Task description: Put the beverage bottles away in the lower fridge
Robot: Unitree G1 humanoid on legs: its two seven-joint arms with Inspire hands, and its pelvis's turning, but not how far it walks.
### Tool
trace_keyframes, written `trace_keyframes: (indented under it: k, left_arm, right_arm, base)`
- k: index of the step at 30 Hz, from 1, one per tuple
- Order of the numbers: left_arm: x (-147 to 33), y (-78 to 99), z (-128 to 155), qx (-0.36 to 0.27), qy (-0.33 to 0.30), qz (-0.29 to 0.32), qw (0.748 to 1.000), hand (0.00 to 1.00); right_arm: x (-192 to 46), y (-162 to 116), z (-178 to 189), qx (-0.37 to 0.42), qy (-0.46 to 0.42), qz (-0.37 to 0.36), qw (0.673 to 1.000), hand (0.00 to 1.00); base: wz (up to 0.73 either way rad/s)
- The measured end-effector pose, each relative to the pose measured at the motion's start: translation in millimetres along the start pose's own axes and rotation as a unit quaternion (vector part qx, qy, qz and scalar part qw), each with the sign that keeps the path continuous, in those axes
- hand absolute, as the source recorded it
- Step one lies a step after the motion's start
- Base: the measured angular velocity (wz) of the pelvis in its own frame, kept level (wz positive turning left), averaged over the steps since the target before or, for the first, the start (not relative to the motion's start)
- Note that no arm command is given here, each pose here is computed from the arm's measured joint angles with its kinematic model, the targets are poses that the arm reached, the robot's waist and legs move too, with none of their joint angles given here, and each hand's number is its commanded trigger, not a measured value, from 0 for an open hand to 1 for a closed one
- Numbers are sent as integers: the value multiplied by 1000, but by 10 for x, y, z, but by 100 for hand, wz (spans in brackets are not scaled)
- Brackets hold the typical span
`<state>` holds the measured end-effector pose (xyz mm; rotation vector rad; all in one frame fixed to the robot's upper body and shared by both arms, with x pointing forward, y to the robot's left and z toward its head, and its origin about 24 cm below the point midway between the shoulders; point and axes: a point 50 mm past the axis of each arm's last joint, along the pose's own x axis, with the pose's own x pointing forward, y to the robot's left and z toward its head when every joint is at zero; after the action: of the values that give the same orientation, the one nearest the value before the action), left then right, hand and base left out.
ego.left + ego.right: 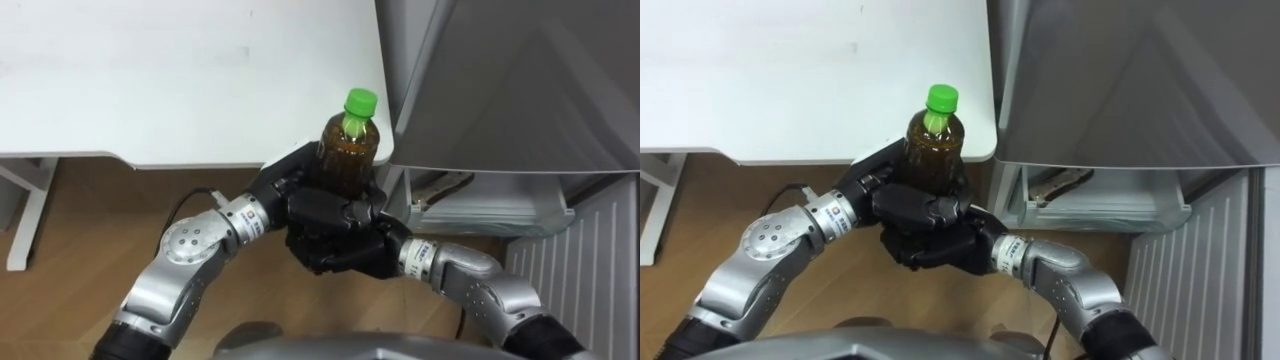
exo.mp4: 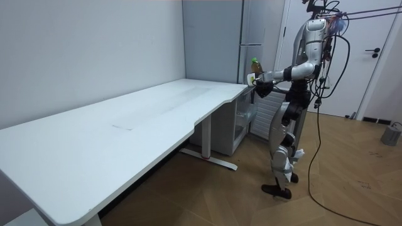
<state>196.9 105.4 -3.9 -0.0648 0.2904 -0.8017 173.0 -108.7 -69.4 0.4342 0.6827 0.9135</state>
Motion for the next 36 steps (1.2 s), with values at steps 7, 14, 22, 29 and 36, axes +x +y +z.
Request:
trace_keyframes:
  k: [7, 14, 22, 29, 36]
  left_arm:
    - [0, -2, -4, -2, 1, 1, 1000, 100]
    - [0, 2, -4, -3, 1, 4, 1000, 100]
    - [10, 24, 29, -8, -8, 7, 1000, 100]
    - [12, 42, 52, -12, -15, 12, 1000, 100]
    - [8, 43, 50, -13, -16, 14, 1000, 100]
  right_arm:
    - [7, 8, -8, 2, 1, 1, 1000, 100]
    - [17, 20, -15, 14, -3, 1, 1000, 0]
    - [24, 25, -1, 31, -18, -2, 999, 0]
    - [37, 46, 38, 25, -25, -11, 999, 0]
    - [42, 81, 34, 24, -28, -22, 999, 0]
  base:
    - [0]
    - [0]
    - [0]
    - [0]
    - [0]
